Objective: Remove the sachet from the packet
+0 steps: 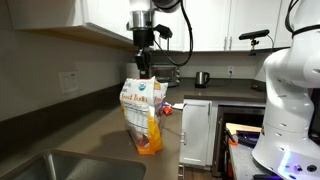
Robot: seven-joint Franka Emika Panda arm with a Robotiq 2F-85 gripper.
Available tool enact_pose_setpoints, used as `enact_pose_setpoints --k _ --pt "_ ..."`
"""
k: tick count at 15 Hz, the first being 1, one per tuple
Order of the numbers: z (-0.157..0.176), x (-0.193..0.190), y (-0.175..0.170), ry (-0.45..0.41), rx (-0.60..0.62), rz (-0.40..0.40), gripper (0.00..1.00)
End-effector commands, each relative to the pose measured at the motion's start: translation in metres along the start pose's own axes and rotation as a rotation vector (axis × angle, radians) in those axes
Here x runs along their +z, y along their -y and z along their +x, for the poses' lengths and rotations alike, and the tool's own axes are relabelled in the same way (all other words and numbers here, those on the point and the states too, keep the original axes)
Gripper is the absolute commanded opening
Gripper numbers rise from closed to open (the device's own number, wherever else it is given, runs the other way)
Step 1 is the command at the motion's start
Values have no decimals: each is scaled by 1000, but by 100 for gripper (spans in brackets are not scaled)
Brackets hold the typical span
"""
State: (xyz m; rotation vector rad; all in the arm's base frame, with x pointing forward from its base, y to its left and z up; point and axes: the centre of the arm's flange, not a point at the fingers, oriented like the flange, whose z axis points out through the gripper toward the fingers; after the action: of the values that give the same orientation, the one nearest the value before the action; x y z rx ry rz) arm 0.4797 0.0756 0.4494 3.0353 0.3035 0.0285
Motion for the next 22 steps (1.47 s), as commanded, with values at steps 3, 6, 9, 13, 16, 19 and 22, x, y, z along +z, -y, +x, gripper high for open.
enact_pose_setpoints --k 3,6,9,13,16,19,22 --pt "-7 100 14 124 1 64 73" --pt "-17 156 25 160 -9 113 92" --pt "-26 202 37 215 2 133 100" --pt "-40 255 49 329 -3 120 100" --pt "-50 286 54 399 -6 103 100" --pt "-50 292 52 408 1 106 74" --pt "-39 265 46 377 21 91 55"
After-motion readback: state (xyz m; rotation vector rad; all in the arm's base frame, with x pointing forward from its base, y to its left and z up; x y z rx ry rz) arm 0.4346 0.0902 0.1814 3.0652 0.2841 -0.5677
